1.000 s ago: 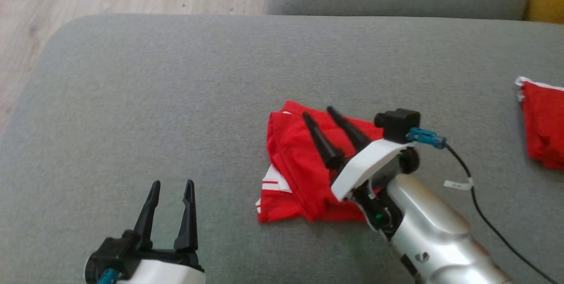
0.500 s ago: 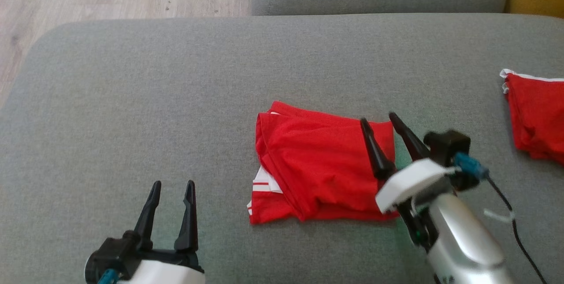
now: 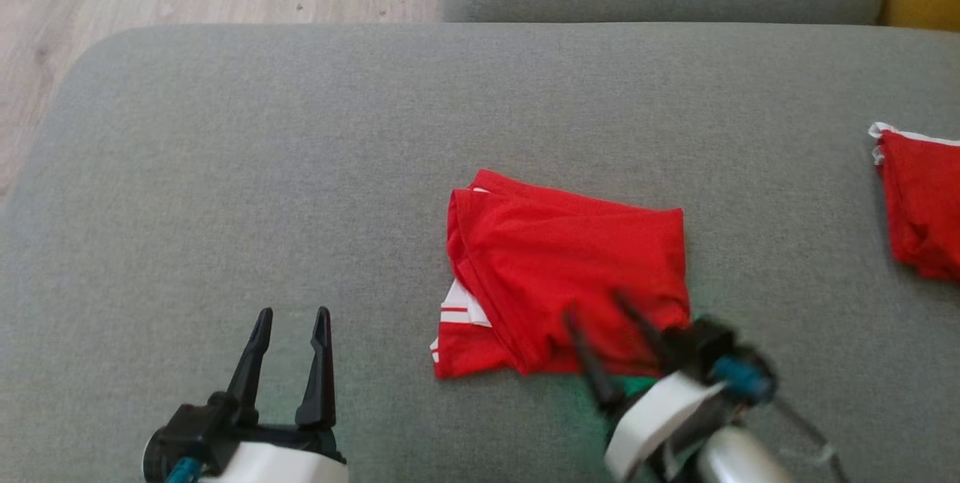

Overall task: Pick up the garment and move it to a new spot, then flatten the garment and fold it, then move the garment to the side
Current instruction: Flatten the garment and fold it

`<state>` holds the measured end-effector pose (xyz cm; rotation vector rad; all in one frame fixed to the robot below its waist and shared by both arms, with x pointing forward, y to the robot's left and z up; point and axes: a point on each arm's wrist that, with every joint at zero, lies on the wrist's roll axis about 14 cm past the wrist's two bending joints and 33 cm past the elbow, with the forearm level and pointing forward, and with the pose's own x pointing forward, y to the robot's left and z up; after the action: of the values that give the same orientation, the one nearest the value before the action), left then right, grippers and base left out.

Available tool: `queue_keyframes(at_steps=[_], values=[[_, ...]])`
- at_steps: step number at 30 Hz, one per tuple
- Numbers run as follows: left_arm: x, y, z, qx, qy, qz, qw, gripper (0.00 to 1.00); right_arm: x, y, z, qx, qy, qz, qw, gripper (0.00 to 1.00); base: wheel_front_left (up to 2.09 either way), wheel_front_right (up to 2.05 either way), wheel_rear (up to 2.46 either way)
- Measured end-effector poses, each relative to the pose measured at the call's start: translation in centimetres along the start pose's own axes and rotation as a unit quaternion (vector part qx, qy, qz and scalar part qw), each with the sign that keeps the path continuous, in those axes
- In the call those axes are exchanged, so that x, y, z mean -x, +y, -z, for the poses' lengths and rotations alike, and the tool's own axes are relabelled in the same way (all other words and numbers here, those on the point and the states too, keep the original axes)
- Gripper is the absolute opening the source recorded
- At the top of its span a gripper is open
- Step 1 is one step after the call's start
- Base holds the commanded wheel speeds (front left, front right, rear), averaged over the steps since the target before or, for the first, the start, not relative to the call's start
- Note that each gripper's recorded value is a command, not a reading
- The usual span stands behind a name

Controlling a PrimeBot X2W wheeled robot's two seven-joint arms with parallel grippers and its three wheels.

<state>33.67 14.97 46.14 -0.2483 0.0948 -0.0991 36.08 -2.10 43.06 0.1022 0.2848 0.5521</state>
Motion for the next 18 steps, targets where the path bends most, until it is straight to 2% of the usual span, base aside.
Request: queue_keyframes(at_steps=[6, 14, 18], values=[[0.2, 0.6, -0.1, 0.001, -0.002, -0.011, 1.0, 1.0, 1.4, 5.3, 3.1, -0.012, 0.052, -0.069, 0.996, 1.0, 0.0, 0.0, 0.0], [0.3, 1.0, 0.2, 0.003, 0.004, -0.016, 1.0, 1.0, 1.0, 6.3, 5.1, 0.004, 0.098, -0.097, 0.99, 1.0, 0.0, 0.0, 0.0], [0.5, 1.5, 0.3, 0.004, 0.005, -0.026, 1.0, 1.0, -0.3, 6.9, 4.3, 0.025, 0.086, -0.119, 0.989, 1.0, 0.0, 0.0, 0.0]])
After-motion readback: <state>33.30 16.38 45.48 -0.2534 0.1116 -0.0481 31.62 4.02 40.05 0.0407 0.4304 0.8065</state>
